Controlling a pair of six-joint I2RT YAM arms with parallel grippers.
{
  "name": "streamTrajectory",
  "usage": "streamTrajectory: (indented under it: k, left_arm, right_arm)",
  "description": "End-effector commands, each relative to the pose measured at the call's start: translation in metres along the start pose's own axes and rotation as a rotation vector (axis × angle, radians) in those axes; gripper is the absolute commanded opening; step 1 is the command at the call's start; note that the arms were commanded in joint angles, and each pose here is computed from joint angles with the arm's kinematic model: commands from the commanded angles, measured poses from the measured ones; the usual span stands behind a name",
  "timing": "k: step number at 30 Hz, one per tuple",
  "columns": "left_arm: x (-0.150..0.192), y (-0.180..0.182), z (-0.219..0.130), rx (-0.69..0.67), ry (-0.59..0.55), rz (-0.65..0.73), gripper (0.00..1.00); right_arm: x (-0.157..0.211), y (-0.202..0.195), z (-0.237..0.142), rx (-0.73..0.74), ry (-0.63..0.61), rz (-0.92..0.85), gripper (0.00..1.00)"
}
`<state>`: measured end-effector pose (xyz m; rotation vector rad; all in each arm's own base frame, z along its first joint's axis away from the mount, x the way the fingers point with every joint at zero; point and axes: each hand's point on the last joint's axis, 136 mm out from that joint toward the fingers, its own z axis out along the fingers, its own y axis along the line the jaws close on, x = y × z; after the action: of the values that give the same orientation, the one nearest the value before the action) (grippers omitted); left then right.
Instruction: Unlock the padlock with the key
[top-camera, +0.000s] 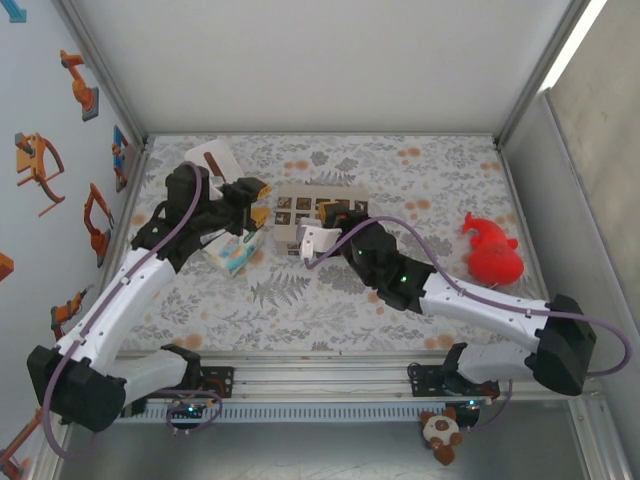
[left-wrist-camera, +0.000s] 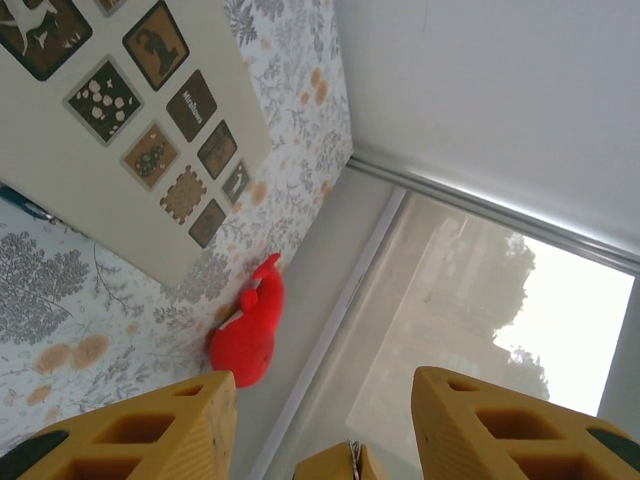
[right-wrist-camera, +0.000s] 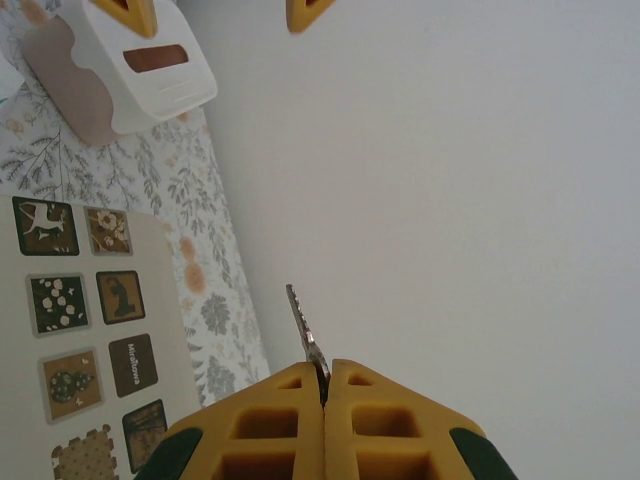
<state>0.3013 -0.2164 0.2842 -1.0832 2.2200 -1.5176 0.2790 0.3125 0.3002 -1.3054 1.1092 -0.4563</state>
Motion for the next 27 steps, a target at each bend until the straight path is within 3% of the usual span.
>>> streamTrajectory:
  k: [1, 14, 27]
  left_arm:
    - [0.012, -0.024, 0.002, 0.070, 0.035, -0.033, 0.48]
    - [0.022, -0.026, 0.024, 0.107, 0.016, -0.137, 0.49]
    - [0.026, -0.011, 0.038, 0.055, 0.000, -0.191, 0.49]
  right_arm:
    - [-0.010, 0.000, 0.003, 0.023, -0.047, -0.044, 0.00]
    - [-0.016, 0.006, 0.013, -0.086, -0.161, 0.117, 0.00]
    - [-0.018, -0.008, 0.017, -0.087, -0.162, 0.176, 0.00]
